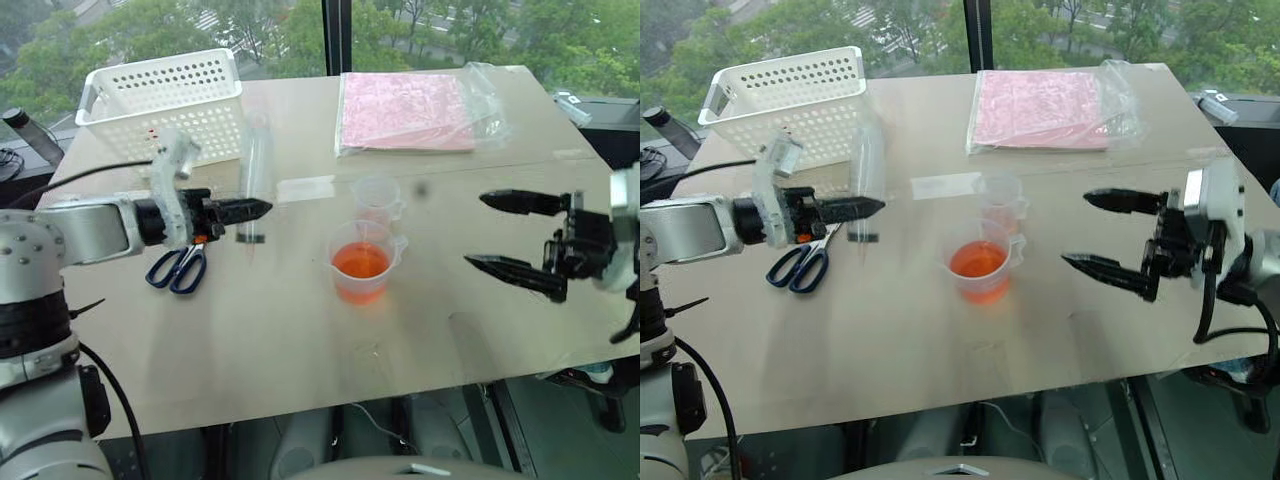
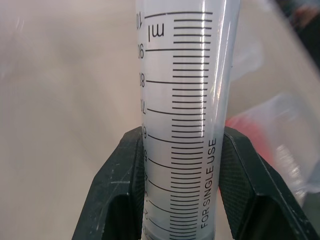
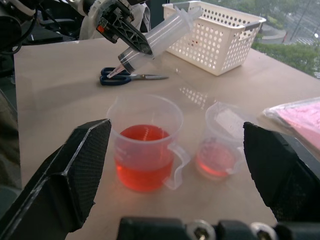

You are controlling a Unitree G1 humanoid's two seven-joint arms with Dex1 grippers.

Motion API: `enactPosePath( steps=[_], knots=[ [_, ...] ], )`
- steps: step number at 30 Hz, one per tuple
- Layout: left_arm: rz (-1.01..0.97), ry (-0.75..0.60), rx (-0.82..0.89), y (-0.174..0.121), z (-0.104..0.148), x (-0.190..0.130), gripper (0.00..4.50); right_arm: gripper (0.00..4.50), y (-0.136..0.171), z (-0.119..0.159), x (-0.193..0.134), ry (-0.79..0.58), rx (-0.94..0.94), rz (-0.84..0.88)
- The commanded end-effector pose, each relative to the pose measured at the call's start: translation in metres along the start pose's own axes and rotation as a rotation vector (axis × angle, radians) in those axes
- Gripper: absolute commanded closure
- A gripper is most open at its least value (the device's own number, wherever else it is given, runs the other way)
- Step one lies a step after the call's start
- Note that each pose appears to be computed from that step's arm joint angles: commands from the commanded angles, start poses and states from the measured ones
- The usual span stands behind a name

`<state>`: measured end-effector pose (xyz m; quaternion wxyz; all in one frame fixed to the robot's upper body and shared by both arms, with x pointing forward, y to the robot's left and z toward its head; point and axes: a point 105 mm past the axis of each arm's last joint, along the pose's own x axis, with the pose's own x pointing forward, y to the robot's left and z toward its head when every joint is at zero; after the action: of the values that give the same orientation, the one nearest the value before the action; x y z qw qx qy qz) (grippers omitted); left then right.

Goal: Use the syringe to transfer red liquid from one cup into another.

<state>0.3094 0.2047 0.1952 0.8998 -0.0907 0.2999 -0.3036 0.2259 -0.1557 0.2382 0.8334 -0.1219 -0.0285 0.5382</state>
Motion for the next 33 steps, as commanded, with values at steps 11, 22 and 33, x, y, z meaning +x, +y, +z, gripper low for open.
enactPosePath(
  steps=[11,22,33],
  knots=[
    [0.123,0.185,0.005,0.011,-0.019,0.041,3.11,0.00,0.026,-0.003,-0.005,0.010,-0.030,-0.075],
    [0.200,0.166,-0.031,0.023,-0.025,0.036,0.07,0.00,0.023,-0.007,-0.006,0.004,-0.023,-0.083],
    [0.093,-0.268,0.339,-0.003,0.003,-0.024,0.07,0.00,0.018,-0.016,-0.016,0.033,-0.004,-0.098]
  ],
)
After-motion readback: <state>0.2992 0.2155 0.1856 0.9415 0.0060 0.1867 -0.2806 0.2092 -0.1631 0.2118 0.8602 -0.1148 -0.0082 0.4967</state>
